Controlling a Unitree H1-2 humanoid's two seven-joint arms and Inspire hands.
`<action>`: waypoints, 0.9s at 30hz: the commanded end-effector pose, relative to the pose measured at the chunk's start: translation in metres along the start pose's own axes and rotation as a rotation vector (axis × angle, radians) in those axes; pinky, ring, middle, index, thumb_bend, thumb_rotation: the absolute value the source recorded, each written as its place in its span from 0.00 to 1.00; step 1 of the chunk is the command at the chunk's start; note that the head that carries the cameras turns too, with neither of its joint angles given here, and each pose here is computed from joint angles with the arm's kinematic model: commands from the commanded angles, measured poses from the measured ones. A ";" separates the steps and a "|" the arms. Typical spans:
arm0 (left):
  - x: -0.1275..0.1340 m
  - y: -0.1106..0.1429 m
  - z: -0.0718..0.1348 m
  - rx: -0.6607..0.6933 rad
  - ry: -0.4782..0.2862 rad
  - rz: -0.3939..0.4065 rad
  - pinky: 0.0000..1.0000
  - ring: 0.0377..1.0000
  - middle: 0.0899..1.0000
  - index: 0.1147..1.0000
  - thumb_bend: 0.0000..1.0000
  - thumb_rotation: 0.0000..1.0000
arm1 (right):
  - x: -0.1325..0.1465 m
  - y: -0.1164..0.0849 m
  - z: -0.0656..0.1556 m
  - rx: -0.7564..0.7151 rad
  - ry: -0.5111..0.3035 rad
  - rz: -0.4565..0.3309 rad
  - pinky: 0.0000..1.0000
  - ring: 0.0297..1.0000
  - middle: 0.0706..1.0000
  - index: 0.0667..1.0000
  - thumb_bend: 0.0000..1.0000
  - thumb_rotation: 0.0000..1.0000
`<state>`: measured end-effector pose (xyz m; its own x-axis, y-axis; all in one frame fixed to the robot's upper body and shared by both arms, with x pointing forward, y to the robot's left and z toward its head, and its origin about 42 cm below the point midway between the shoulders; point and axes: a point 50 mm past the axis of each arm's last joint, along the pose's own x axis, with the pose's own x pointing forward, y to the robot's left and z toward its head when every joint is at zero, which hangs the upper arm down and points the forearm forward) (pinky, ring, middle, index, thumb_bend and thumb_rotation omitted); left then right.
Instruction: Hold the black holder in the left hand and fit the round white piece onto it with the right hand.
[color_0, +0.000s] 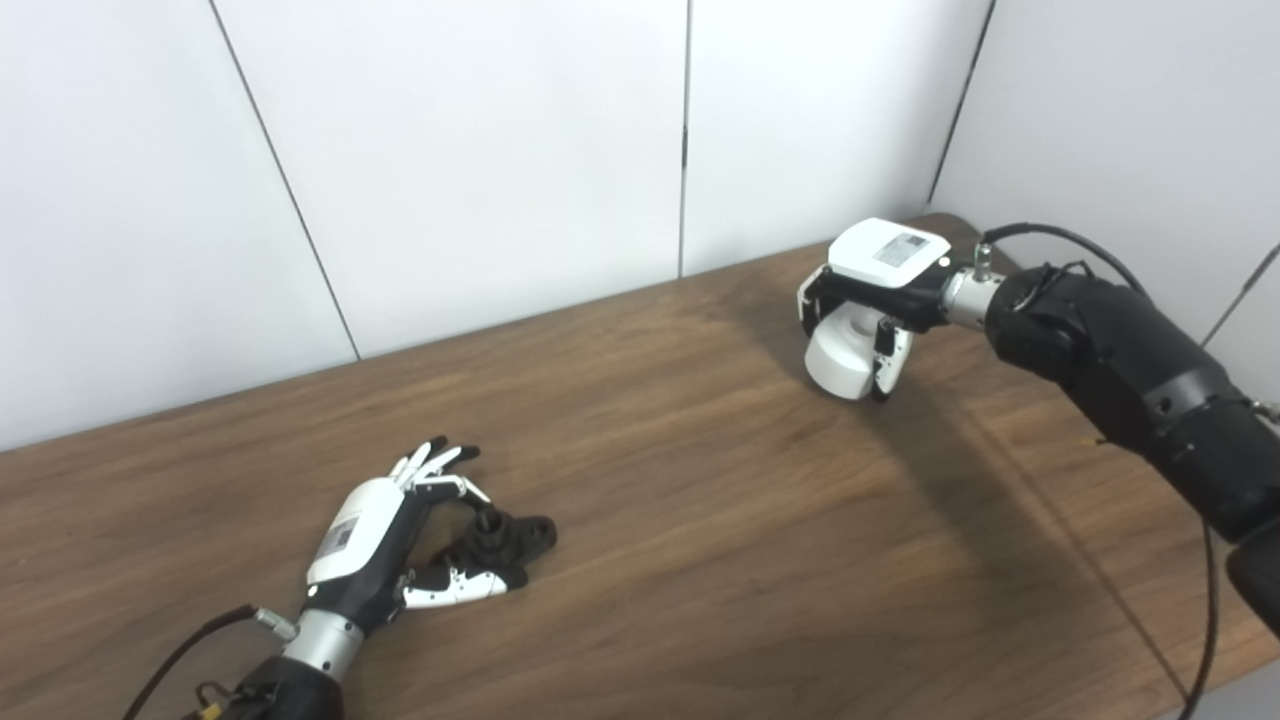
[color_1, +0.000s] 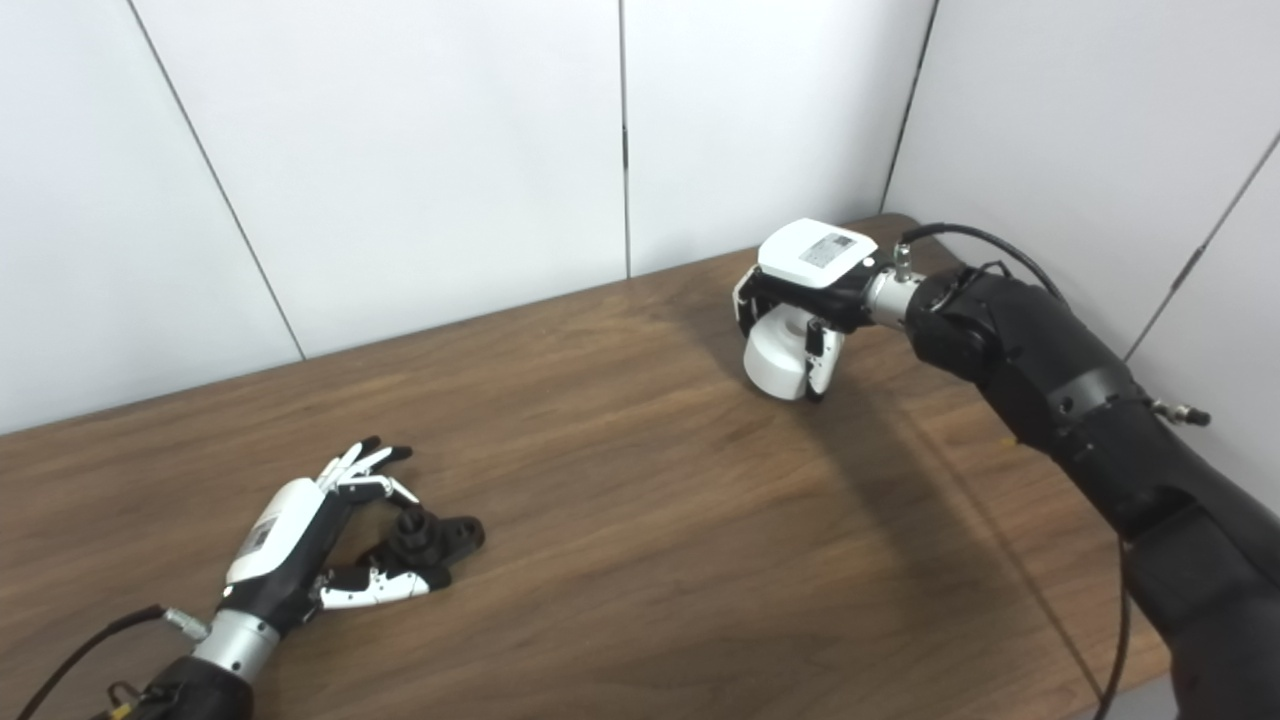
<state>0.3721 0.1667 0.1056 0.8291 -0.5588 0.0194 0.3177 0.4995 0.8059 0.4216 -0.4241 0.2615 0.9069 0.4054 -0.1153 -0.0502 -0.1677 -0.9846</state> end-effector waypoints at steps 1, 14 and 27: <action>-0.033 -0.043 -0.021 -0.014 0.118 -0.191 1.00 0.99 0.90 0.42 0.52 0.06 | 0.003 -0.018 -0.003 -0.043 -0.017 -0.046 0.40 0.42 0.47 0.43 0.52 0.00; -0.030 -0.044 -0.022 -0.006 0.116 -0.195 1.00 0.97 0.89 0.42 0.52 0.06 | 0.014 -0.045 0.027 0.019 0.110 -0.060 0.38 0.40 0.45 0.45 0.52 0.00; -0.007 -0.058 -0.015 0.027 0.106 -0.211 1.00 0.99 0.89 0.42 0.52 0.06 | 0.061 -0.142 0.106 0.136 0.318 0.102 0.40 0.41 0.48 0.43 0.52 0.00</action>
<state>0.3819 0.1475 0.1043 0.8100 -0.5862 0.0142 0.3348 0.4822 0.8096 0.4401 -0.2832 0.3569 0.9650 0.1133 -0.2365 -0.2311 -0.0592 -0.9711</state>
